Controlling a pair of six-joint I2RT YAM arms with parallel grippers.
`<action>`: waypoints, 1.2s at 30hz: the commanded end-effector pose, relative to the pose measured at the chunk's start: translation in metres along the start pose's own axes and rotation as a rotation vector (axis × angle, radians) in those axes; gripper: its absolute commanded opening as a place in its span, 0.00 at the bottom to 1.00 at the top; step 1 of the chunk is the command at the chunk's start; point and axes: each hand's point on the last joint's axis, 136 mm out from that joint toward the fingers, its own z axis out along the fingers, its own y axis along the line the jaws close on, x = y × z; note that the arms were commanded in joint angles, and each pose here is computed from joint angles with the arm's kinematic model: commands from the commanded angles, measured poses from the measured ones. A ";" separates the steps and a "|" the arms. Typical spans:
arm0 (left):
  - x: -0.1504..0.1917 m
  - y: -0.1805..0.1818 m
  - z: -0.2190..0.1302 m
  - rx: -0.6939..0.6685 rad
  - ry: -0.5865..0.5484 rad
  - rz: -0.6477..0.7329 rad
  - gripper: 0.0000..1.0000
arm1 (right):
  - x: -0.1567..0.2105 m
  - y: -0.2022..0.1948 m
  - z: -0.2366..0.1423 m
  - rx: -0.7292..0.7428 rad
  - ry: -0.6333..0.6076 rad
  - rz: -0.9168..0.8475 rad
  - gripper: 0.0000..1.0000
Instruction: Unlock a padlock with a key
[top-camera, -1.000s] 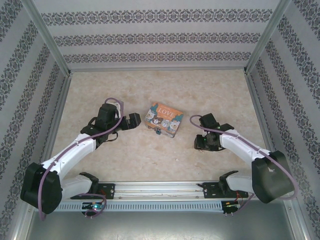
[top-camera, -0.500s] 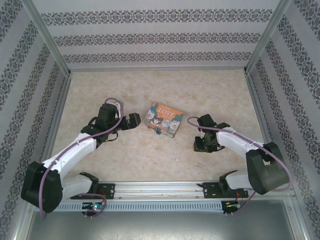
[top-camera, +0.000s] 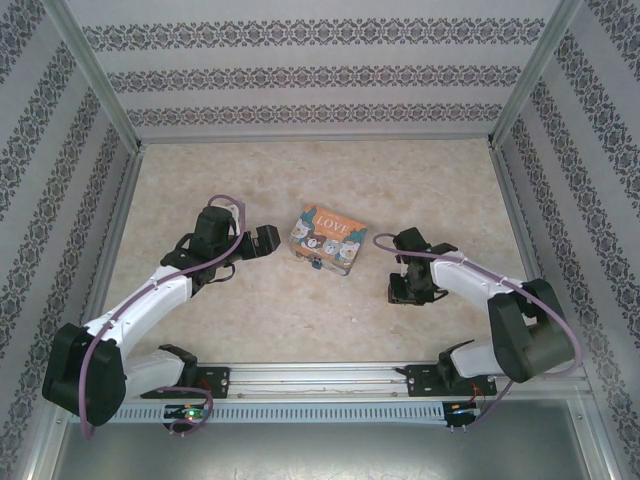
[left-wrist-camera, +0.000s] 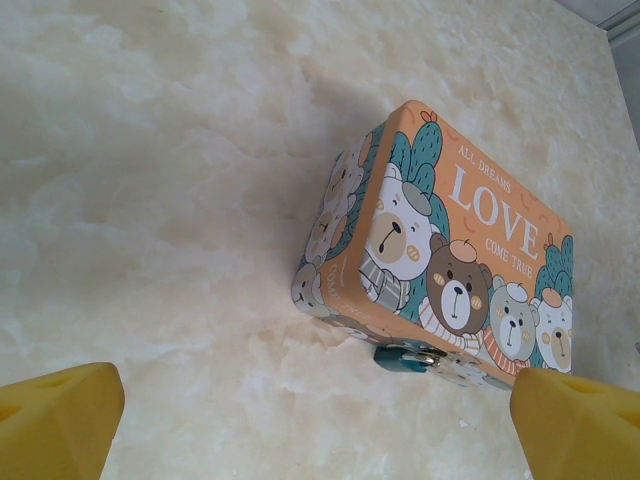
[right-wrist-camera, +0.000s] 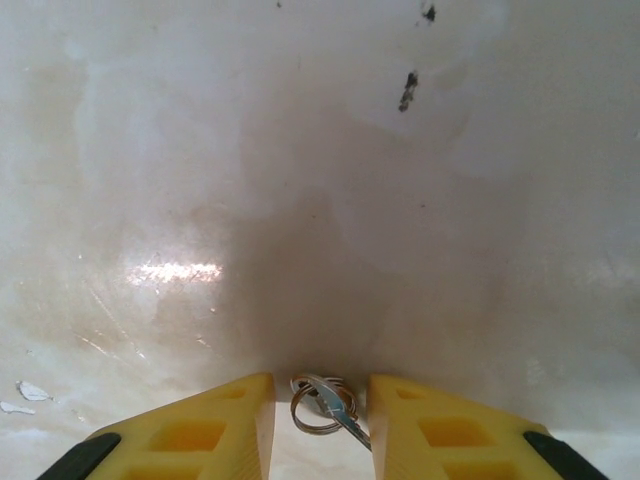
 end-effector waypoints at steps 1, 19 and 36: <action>-0.006 0.004 0.000 -0.001 -0.023 -0.020 0.99 | 0.001 -0.007 0.001 0.053 0.021 -0.009 0.29; -0.008 0.010 -0.003 -0.013 -0.029 -0.023 0.99 | -0.009 0.012 -0.011 -0.052 -0.059 0.001 0.04; -0.024 -0.055 -0.035 0.364 -0.147 -0.013 0.93 | -0.057 0.082 -0.096 -0.583 -0.458 0.154 0.01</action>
